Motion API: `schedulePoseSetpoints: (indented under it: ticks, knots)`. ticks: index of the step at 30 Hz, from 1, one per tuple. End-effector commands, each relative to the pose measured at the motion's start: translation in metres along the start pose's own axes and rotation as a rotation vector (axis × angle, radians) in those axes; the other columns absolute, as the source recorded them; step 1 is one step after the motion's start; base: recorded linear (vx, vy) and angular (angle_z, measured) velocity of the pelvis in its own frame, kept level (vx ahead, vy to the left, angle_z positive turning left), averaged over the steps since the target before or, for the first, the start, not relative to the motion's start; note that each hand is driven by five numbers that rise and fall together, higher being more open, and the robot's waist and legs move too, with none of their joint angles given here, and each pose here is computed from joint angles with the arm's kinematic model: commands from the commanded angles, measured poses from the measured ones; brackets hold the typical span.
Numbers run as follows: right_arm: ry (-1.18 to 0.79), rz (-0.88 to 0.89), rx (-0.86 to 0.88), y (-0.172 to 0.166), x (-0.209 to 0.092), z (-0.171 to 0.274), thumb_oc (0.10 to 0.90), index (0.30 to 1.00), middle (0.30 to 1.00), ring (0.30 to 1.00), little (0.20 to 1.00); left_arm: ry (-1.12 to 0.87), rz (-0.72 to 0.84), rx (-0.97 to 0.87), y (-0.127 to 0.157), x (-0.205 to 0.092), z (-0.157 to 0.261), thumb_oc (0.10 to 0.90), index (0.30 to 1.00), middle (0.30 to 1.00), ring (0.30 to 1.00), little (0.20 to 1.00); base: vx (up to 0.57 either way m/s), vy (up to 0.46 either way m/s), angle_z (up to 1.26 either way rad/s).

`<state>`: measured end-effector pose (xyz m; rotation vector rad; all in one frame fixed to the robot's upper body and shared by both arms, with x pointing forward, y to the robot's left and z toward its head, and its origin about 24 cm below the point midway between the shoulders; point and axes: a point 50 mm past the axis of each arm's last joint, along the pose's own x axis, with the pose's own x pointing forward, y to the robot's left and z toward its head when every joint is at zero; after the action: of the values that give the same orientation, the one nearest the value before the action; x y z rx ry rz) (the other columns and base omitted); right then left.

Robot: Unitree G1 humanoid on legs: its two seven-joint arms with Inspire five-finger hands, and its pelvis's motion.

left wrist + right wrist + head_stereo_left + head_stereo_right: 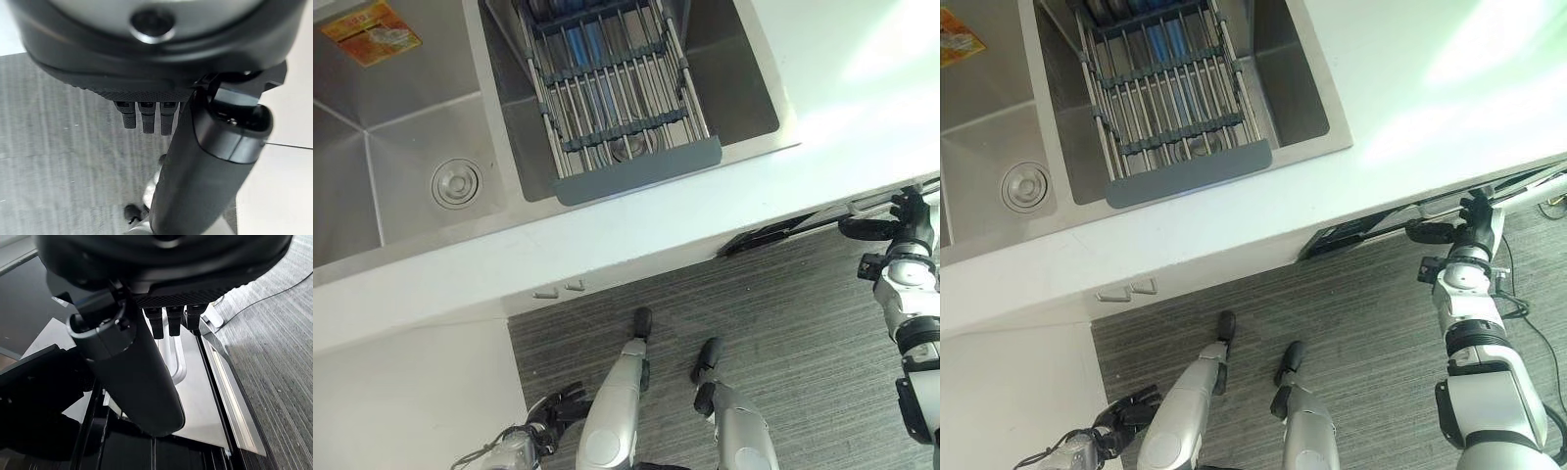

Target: Place the dishes in the dishwasher.

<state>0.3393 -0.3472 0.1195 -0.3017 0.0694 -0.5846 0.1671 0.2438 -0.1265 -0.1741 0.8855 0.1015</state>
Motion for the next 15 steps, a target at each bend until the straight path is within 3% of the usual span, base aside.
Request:
schedulePoseSetpoints:
  ticks: [1,5,8,11,15]
  knots:
    - [-0.472,0.339,0.075,0.062,-0.016,0.101,0.8,0.9,0.9,0.9,0.9,-0.126,0.221,0.246,0.038,-0.013,0.026,0.8,0.9,0.9,0.9,0.9,-0.03,0.02,0.05]
    - [-0.252,0.401,0.075,0.073,-0.045,0.005,0.8,0.9,0.9,0.9,0.9,-0.234,0.504,0.444,0.06,-0.022,0.056,0.8,0.9,0.9,0.9,0.9,-0.04,0.025,-0.02]
    - [-0.093,0.403,0.05,0.057,-0.071,-0.06,0.8,0.9,0.9,0.9,0.9,-0.273,0.594,0.554,0.077,-0.035,0.07,0.8,0.9,0.9,0.9,0.9,-0.07,-0.002,-0.06]
    - [0.026,0.397,0.038,0.041,-0.092,-0.101,0.8,0.9,0.9,0.9,0.9,-0.305,0.613,0.558,0.086,-0.044,0.073,0.8,0.9,0.9,0.9,0.9,-0.03,0.023,-0.15]
    - [0.159,0.38,0.047,0.023,-0.122,-0.144,0.8,0.9,0.9,0.9,0.9,-0.314,0.465,0.434,0.079,-0.044,0.067,0.8,0.9,0.9,0.9,0.9,-0.01,0.0,-0.23]
